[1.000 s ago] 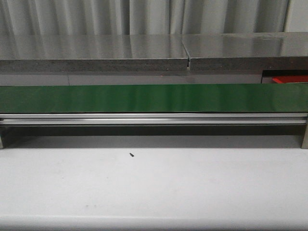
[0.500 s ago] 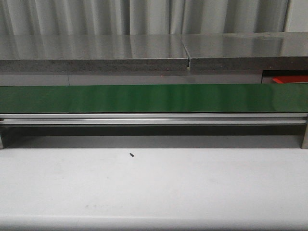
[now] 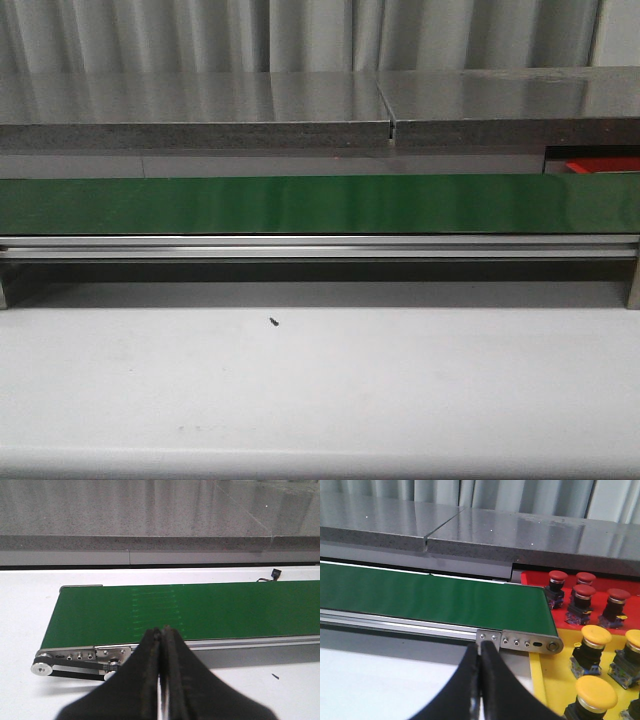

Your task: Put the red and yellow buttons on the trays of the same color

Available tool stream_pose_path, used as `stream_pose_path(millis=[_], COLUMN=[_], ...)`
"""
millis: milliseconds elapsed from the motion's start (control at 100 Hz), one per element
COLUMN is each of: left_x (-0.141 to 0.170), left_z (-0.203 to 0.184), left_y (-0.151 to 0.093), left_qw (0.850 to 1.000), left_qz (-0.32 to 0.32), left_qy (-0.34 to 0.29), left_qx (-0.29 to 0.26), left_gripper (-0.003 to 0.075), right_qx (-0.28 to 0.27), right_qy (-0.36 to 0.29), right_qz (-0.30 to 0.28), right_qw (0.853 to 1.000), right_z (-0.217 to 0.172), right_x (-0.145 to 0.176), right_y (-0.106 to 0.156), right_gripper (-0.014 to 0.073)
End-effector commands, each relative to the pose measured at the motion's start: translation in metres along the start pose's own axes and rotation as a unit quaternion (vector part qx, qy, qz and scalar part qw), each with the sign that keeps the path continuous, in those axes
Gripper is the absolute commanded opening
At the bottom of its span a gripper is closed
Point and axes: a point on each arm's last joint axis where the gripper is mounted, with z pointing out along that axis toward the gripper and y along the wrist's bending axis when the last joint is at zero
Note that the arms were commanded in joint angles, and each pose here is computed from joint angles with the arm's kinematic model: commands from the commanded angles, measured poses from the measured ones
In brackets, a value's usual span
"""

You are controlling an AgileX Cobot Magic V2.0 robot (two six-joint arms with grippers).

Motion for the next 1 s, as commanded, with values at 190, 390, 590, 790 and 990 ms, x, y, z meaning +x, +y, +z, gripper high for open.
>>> stream_pose_path(millis=[190, 390, 590, 790, 990], left_x=[-0.014, -0.016, -0.019, 0.0, 0.037], left_z=[-0.003, -0.003, -0.009, -0.02, -0.025], left_y=[0.001, 0.002, 0.005, 0.008, 0.008], left_qw=[0.999, 0.998, 0.996, 0.993, 0.989], left_qz=[-0.009, -0.008, 0.03, 0.026, 0.036], left_qy=[-0.044, -0.053, -0.078, -0.104, -0.141], left_qx=[-0.007, -0.012, -0.04, -0.051, -0.035], left_gripper=[-0.0019, -0.0019, -0.0019, -0.0019, -0.0019], right_qx=[-0.002, -0.002, -0.002, -0.002, -0.002], right_qy=[-0.05, -0.05, -0.05, -0.05, -0.05], right_qz=[-0.006, -0.006, -0.006, -0.006, -0.006], right_qw=[0.999, 0.999, 0.999, 0.999, 0.999], right_z=[-0.002, -0.002, -0.002, -0.002, -0.002], right_x=[-0.009, -0.009, -0.009, -0.009, -0.009], right_y=[0.0, 0.0, 0.0, 0.0, 0.0], right_gripper=[-0.0118, -0.0118, -0.0118, -0.0118, -0.0118])
